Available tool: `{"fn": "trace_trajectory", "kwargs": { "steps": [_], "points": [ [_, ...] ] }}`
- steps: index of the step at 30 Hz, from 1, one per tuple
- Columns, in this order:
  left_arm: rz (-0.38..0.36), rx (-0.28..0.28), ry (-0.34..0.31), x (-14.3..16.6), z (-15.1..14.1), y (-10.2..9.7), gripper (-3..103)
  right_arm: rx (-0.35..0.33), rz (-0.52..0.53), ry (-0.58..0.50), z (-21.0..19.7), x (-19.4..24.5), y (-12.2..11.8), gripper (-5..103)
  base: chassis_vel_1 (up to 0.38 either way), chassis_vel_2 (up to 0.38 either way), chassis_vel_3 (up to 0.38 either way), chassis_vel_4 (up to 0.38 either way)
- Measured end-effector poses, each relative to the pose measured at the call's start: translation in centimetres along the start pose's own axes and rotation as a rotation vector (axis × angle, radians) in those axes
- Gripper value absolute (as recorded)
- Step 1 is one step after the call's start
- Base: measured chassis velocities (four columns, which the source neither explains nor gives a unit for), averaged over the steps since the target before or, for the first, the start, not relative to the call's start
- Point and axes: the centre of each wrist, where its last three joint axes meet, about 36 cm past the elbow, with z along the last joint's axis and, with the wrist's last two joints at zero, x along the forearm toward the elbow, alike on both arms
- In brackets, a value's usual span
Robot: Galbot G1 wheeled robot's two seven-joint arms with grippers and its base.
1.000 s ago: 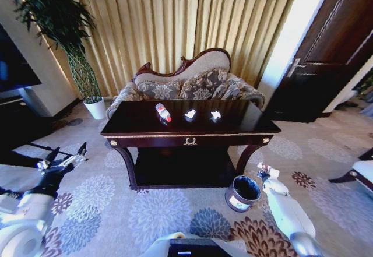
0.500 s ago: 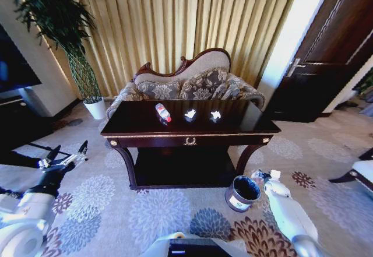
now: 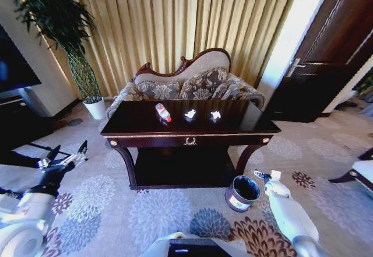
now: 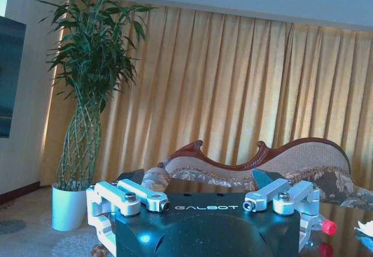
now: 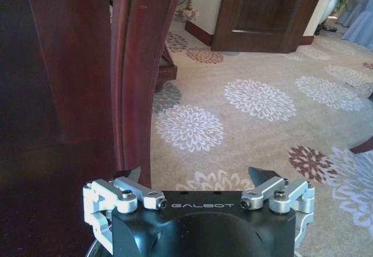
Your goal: Move to the front of the table and place the trash on the table into the trash bin.
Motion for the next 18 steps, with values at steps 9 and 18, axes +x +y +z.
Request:
{"fn": "trace_trajectory", "kwargs": {
  "steps": [9, 18],
  "points": [
    [-0.013, 0.003, 0.001, -0.1, 0.1, 0.3, 100, 0.006, -0.078, -0.083, -1.5, 2.8, -0.6, 100, 0.0, 0.0, 0.0, 0.0],
    [-0.015, 0.007, 0.003, -0.2, 0.3, 0.3, 100, -0.036, -0.385, -0.35, -9.2, 14.5, 2.9, 100, 0.0, 0.0, 0.0, 0.0]
  ]
}}
